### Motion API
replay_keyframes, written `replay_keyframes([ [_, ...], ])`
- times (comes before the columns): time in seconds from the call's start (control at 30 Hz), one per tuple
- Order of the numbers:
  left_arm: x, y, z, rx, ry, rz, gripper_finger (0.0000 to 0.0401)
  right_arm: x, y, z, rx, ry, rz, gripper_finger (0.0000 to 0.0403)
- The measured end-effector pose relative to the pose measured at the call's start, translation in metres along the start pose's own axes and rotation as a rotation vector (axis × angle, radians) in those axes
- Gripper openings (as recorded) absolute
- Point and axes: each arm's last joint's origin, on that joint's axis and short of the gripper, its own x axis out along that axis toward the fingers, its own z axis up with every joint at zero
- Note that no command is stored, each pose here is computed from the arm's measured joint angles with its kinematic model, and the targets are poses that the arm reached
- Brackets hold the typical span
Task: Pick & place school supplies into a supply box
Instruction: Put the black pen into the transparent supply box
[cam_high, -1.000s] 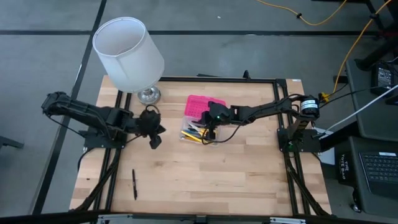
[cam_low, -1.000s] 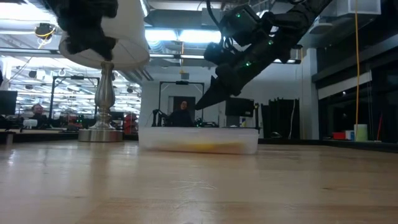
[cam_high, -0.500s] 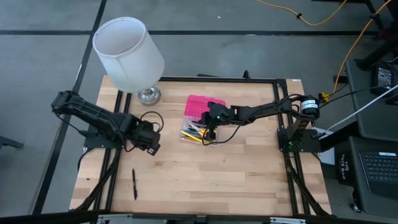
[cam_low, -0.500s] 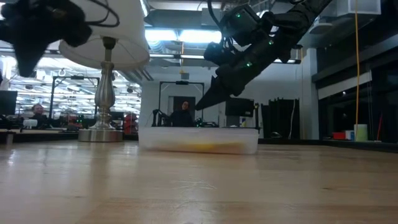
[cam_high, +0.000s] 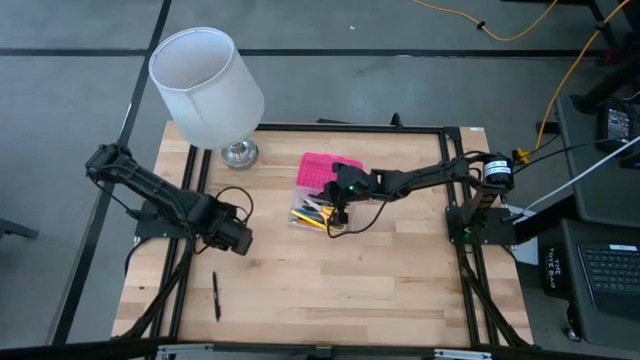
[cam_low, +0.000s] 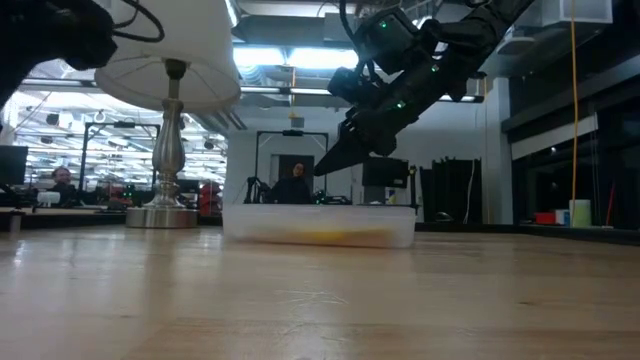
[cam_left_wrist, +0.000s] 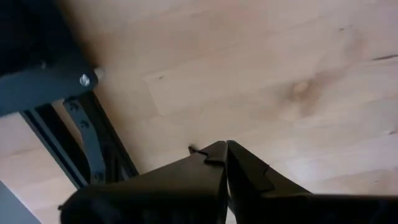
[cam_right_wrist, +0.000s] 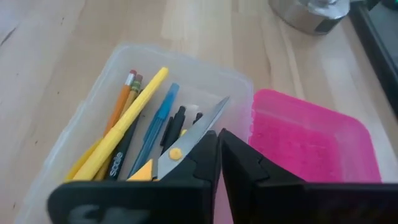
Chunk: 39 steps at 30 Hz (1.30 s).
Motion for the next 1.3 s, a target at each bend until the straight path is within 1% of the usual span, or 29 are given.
replay_keyframes([
  [0.07,0.0,0.0,-0.004,-0.002,0.01,-0.001,0.0004,0.0,-0.001,0.0,0.001,-0.011,0.012,0.0027],
  [0.2,0.001,0.002,-0.018,0.014,0.023,-0.009,0.0004,0.0,-0.002,0.0,-0.015,-0.051,0.145,0.0027],
  [0.3,0.002,0.004,-0.029,0.043,0.022,-0.018,0.0004,0.0,-0.003,0.001,-0.008,-0.08,0.202,0.0027],
  [0.43,0.004,0.01,-0.046,0.078,0.015,-0.016,0.0004,0.0,-0.005,0.0,0.019,-0.078,0.202,0.0028],
  [0.6,0.005,0.019,-0.065,0.037,0.016,-0.02,0.0004,0.0,-0.005,0.0,0.058,-0.075,0.205,0.0028],
  [0.7,0.006,0.022,-0.076,-0.002,0.037,-0.051,0.0004,0.0,-0.005,0.0,0.095,-0.07,0.208,0.0028],
  [0.77,0.008,0.021,-0.084,-0.02,0.031,-0.093,0.0004,0.0,-0.005,0.0,0.117,-0.068,0.21,0.0028],
  [0.87,0.013,0.02,-0.094,-0.02,0.014,-0.115,0.0004,0.0,-0.003,0.001,0.137,-0.067,0.214,0.0028],
  [1.07,0.033,0.011,-0.105,-0.008,-0.005,-0.044,0.0004,-0.001,0.003,0.008,0.158,-0.121,0.221,0.0028],
  [1.3,0.045,0.005,-0.111,-0.019,-0.021,-0.03,0.0004,-0.002,0.006,0.017,0.143,-0.205,0.216,0.0028],
])
